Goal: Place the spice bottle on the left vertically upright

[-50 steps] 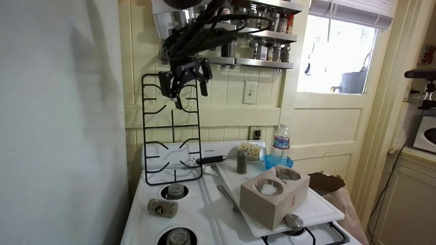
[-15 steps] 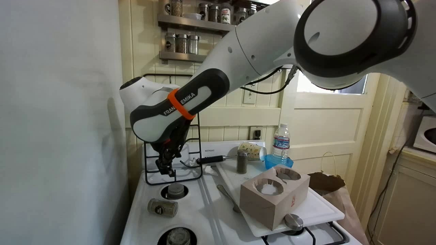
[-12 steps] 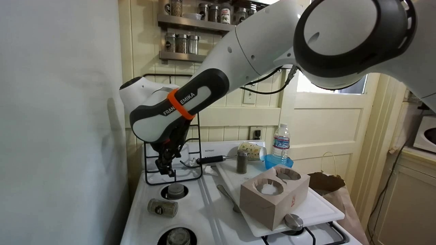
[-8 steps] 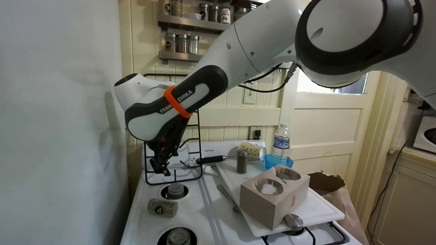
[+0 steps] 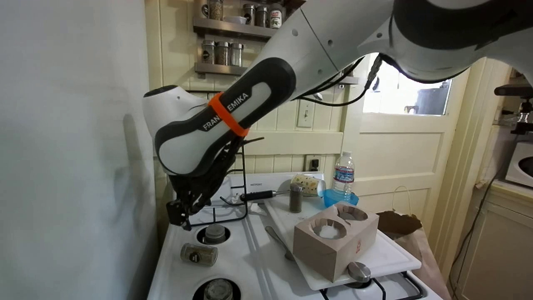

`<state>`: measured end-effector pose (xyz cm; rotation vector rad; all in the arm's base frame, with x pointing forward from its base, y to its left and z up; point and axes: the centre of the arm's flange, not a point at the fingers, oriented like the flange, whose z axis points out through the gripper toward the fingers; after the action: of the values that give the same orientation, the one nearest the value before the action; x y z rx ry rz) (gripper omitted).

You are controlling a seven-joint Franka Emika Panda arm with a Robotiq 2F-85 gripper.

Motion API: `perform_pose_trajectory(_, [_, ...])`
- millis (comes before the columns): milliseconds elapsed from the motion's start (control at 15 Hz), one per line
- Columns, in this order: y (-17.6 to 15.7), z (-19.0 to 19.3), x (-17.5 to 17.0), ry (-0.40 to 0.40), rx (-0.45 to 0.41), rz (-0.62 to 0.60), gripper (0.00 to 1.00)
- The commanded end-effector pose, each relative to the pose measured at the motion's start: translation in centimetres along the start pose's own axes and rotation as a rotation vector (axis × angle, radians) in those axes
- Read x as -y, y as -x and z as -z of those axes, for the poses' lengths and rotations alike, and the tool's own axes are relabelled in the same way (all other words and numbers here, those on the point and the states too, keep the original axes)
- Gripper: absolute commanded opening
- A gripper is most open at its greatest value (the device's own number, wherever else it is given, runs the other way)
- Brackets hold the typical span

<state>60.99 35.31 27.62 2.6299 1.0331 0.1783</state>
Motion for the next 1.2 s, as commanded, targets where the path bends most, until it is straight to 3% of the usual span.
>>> perform_pose_trajectory(0, [5.1,-1.8,-0.3,-0.12,-0.1,-0.07,1.0])
perform_pose_trajectory(133, [5.7,-3.3,-1.1,-0.187,-0.155,-0.049,1.0])
perform_pose_trajectory(400, [6.2,-6.0,-2.2,-0.242,-0.21,0.033,1.0])
perform_pose_trajectory(800, [6.0,-3.2,-2.1,-0.256,-0.317,0.238,1.0])
perform_pose_trajectory(1133, [4.7,-4.2,-0.4,-0.295,-0.277,0.3,1.0])
